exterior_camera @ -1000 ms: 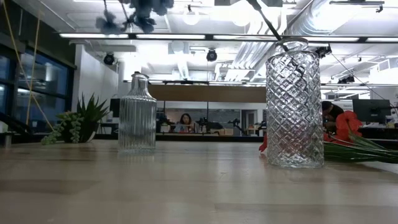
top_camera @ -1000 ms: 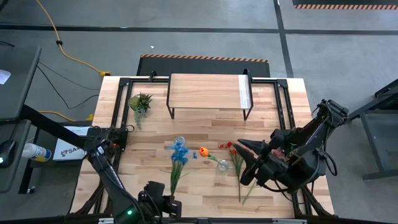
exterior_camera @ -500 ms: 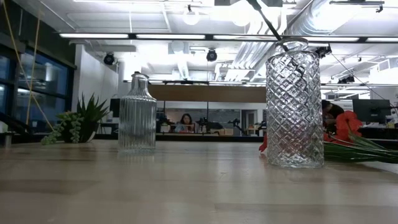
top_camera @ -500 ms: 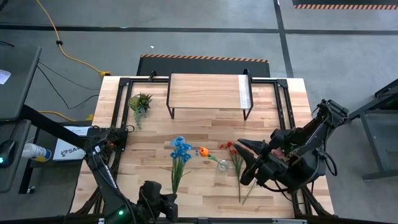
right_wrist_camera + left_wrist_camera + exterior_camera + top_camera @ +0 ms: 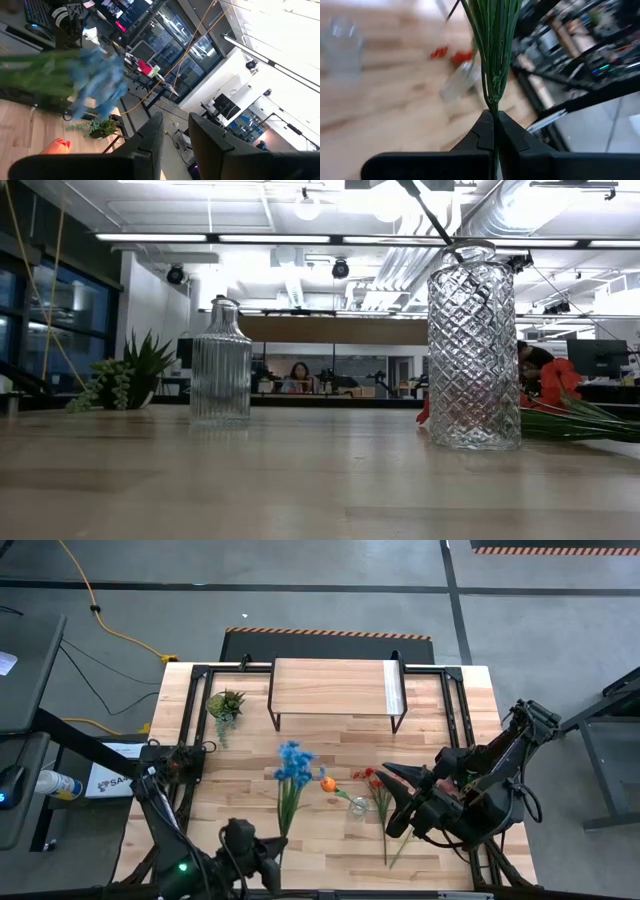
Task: Pick and place flowers into a vace then onto a shelf
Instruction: Put the blue flowers into the right transparent vase
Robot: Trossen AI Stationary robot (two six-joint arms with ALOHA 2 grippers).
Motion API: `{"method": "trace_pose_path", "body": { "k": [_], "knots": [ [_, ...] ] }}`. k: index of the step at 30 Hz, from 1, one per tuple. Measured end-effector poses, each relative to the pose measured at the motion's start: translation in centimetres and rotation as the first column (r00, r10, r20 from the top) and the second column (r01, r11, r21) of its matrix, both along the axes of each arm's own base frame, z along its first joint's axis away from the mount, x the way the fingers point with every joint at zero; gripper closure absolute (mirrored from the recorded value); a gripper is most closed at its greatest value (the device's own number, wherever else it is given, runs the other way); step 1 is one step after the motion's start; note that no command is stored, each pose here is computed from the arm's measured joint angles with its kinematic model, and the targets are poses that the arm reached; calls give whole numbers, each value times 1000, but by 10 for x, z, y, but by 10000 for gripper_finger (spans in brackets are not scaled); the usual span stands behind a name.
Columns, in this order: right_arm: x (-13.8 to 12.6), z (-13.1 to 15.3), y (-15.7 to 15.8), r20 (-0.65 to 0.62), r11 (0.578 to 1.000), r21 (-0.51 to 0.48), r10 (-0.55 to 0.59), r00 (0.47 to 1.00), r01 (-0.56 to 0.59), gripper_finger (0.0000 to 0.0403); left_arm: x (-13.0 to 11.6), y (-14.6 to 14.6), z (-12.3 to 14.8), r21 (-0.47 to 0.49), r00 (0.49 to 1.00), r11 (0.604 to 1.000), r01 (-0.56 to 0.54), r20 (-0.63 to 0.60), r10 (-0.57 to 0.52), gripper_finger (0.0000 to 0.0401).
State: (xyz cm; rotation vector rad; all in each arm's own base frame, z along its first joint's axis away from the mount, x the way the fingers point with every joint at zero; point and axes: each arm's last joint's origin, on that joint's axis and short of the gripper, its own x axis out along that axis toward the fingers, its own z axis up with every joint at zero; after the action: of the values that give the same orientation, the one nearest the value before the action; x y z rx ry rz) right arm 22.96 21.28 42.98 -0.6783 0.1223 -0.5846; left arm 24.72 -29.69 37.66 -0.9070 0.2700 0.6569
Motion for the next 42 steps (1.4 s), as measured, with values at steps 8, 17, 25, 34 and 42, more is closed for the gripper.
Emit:
{"method": "trace_pose_path", "body": {
  "k": [8, 17, 25, 34, 42],
  "knots": [
    [0, 0, 0, 0, 1000, 0, 0, 1000, 0, 320, -12, 20, 32, 208, 994, 978, 10, 107, -33, 365],
    [0, 0, 0, -2, 1000, -5, 1, 1000, -1, 320, -27, 43, 64, 425, 985, 905, -28, 167, -49, 365],
    [1, 0, 0, 0, 1000, -10, 8, 1000, -8, 320, -35, 54, 86, 589, 991, 808, -14, 119, -69, 365],
    [3, 2, 0, 45, 996, -25, 91, 995, -90, 320, -32, 50, 96, 708, 996, 704, 60, 9, -94, 365],
    [8, 2, -4, 72, 996, 7, 84, 994, -84, 320, -33, 51, 99, 720, 996, 691, 59, 4, -89, 365]
  ]
}}
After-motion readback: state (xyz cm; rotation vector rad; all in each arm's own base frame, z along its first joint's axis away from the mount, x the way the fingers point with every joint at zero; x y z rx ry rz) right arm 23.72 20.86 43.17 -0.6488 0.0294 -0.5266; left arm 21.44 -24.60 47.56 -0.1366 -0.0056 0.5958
